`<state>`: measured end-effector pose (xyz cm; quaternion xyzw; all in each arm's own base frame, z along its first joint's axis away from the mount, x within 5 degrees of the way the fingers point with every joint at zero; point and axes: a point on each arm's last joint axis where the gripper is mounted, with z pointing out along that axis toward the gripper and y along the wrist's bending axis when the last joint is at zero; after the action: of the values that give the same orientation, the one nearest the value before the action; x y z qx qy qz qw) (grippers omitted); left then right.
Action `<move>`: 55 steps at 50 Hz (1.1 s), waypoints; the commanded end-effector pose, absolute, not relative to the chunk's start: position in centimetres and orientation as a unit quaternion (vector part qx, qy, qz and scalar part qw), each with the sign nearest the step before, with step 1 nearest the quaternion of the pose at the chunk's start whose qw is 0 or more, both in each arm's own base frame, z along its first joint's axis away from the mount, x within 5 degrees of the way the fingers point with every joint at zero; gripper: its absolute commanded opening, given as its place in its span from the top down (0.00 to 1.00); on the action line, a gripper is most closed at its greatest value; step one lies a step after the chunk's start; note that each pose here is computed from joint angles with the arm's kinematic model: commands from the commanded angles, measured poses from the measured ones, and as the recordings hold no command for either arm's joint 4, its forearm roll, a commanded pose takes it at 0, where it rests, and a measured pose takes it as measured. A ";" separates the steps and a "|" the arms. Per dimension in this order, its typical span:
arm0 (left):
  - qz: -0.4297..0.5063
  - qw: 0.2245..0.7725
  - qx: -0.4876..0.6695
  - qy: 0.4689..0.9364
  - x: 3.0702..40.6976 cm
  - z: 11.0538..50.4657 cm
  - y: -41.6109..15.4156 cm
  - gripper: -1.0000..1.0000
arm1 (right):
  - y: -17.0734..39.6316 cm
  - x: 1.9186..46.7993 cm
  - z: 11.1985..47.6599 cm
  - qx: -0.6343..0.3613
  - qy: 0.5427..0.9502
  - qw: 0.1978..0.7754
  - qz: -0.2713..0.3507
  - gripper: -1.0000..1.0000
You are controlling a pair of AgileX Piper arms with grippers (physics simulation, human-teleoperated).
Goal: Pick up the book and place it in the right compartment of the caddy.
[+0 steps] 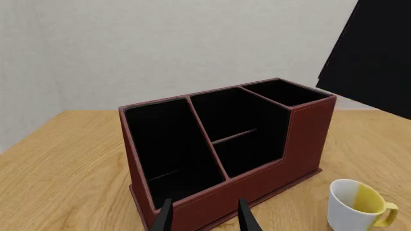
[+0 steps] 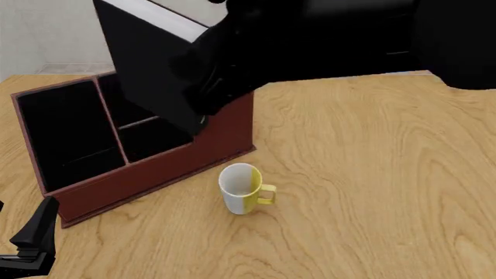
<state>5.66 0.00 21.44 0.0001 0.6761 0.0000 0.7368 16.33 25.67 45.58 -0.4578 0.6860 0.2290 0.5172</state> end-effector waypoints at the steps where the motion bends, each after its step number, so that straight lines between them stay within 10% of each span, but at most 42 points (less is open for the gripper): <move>1: 0.000 0.737 0.000 0.676 5.7 21.4 0.0 0.00 | 25.1 16.6 49.8 -0.446 0.682 0.532 0.229 1.00; 37: 0.000 0.737 0.000 0.676 5.7 21.4 0.0 0.00 | 26.8 28.3 53.0 -0.336 0.745 0.544 0.189 1.00; 55: 0.000 0.737 0.000 0.676 5.7 21.4 0.0 0.00 | 28.7 33.8 48.3 -0.304 0.785 0.510 0.178 1.00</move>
<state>5.66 0.00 21.44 0.0001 0.6761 0.0000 0.7368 31.53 28.51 49.83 -0.3324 0.7699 0.1757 0.5157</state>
